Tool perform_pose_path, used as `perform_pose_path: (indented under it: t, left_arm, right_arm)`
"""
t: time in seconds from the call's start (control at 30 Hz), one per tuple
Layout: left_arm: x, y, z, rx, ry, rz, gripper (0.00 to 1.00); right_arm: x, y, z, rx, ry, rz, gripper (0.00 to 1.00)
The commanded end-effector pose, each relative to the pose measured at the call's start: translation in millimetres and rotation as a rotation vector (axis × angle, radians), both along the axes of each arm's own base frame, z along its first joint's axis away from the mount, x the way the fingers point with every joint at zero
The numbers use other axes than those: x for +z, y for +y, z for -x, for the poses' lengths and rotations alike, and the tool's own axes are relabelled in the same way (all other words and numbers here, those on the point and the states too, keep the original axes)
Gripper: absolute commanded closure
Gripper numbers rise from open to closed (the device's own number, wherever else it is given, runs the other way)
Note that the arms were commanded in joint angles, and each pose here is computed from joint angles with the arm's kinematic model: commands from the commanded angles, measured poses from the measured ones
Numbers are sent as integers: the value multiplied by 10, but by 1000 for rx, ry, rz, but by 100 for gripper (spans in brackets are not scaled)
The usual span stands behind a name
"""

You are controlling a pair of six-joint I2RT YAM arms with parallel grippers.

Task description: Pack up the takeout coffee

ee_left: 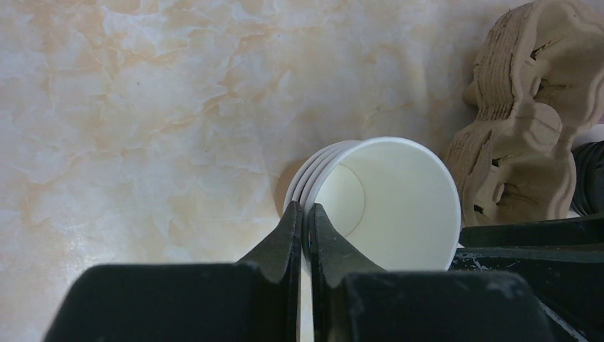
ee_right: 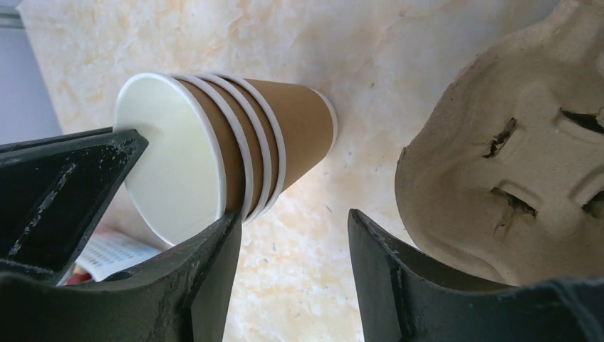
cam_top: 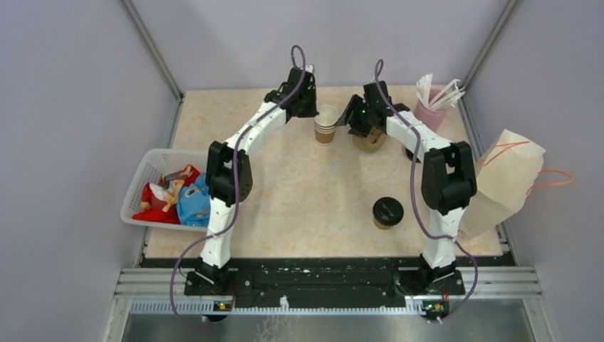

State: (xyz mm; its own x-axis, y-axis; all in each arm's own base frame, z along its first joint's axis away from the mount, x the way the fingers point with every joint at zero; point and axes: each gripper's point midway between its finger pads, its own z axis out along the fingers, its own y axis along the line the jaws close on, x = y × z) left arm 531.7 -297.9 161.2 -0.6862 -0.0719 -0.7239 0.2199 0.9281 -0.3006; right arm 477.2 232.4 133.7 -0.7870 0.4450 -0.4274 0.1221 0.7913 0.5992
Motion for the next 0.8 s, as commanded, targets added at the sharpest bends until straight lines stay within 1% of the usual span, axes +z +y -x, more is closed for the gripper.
perform_pose_path:
  t: [0.0, 0.17, 0.27, 0.37, 0.4, 0.47, 0.53, 0.6, 0.67, 0.77]
  left_arm:
    - [648, -241, 46, -38, -113, 136, 100]
    - [719, -246, 68, -13, -108, 161, 100]
    - [628, -268, 82, 15, -59, 192, 100]
    - [589, -281, 98, 35, -31, 212, 100]
    - [588, -282, 99, 36, -31, 216, 100]
    - [587, -296, 89, 12, -48, 209, 100]
    - [570, -280, 82, -2, -73, 169, 100]
    - [556, -247, 92, -16, -106, 111, 100]
    - [551, -183, 77, -10, -142, 49, 100]
    - [591, -171, 101, -27, -185, -9, 100]
  right_arm:
    - [78, 84, -28, -2, -50, 111, 42]
    - [56, 74, -3, -6, -64, 192, 42]
    - [52, 142, 37, 28, -97, 231, 41]
    - [26, 139, 90, 60, -93, 276, 40]
    - [44, 125, 110, 66, -89, 280, 40]
    - [238, 109, 158, 85, -111, 280, 39]
    - [481, 121, 215, 105, -155, 248, 37]
    - [702, 88, 271, 122, -173, 238, 36]
    - [840, 2, 288, 118, -182, 257, 37]
    - [957, -130, 216, 87, -205, 281, 38]
